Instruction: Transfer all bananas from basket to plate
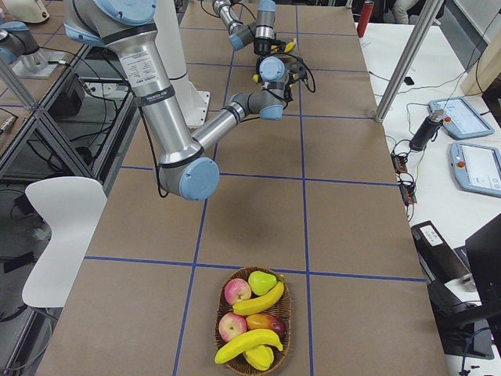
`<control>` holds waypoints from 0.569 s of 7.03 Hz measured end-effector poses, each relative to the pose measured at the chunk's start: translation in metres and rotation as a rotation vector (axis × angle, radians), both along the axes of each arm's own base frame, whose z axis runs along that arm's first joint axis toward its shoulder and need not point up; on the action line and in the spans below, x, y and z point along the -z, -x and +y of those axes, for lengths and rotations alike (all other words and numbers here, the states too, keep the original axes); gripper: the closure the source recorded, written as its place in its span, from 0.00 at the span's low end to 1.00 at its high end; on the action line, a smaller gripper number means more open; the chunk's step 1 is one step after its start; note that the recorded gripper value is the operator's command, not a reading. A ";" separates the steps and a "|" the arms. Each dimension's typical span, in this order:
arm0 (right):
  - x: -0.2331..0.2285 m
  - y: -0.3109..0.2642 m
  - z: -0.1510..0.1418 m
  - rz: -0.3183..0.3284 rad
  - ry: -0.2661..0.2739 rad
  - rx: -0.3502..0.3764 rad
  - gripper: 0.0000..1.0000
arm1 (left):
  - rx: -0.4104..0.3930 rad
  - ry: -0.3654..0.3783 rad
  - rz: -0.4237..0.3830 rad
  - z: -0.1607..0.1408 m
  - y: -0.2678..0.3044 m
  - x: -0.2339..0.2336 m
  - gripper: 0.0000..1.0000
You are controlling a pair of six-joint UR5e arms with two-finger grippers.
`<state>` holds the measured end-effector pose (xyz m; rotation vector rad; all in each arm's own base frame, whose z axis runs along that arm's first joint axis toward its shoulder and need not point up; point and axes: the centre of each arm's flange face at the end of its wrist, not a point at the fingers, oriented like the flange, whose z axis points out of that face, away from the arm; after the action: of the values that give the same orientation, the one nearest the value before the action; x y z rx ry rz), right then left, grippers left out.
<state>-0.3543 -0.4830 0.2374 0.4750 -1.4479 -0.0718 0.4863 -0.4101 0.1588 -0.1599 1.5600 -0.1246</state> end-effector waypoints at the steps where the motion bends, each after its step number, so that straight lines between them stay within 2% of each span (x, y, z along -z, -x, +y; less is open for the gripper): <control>1: -0.018 -0.035 -0.025 0.044 0.057 -0.025 0.00 | 0.012 0.006 -0.010 -0.004 0.010 -0.011 1.00; 2: -0.036 -0.069 -0.051 0.099 0.145 -0.035 0.00 | 0.025 0.015 -0.021 -0.005 0.024 -0.017 1.00; 4: -0.079 -0.111 -0.091 0.202 0.333 -0.052 0.00 | 0.085 0.046 -0.064 -0.006 0.089 -0.042 1.00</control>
<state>-0.2431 -0.5744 0.3164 0.2239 -1.2185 0.1573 0.3975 -0.4165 0.2007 -0.1246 1.5009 -0.2308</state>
